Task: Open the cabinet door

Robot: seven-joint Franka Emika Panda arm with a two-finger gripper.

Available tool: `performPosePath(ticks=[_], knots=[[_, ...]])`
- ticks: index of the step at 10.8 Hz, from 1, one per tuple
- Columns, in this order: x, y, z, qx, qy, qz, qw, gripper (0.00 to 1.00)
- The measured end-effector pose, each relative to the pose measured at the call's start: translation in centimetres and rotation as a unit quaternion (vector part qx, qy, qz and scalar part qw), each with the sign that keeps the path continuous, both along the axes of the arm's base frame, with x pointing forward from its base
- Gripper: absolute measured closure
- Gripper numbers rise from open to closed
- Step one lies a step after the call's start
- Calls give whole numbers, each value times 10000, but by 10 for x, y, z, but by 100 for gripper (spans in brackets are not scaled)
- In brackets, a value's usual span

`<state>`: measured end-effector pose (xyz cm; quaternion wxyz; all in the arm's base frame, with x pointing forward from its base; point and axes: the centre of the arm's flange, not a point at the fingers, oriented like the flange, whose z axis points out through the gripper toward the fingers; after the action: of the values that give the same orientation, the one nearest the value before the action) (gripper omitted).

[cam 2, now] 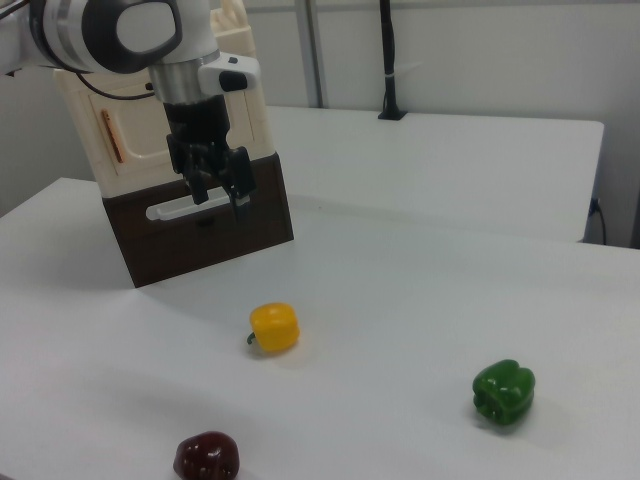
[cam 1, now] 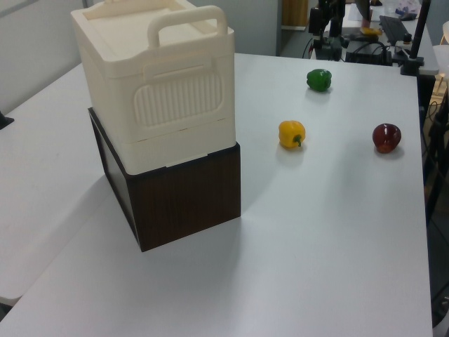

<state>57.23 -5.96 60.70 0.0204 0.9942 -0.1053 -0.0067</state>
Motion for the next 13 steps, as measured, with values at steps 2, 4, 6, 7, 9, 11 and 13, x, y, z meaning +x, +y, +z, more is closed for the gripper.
performPosePath(ticks=[2, 4, 6, 7, 9, 11, 13], knots=[[0, 0, 0, 2, 5, 132, 9999, 0], [1, 1, -2, 9, 38, 559, 9984, 0], [3, 3, -6, 14, 85, 797, 9968, 0], [4, 8, -7, 78, 87, 983, 9951, 0], [11, 24, -1, 562, -283, 1883, 9801, 0], [14, 36, 7, 958, -582, 2508, 9615, 0], [19, 66, 14, 979, -842, 3164, 9398, 0]])
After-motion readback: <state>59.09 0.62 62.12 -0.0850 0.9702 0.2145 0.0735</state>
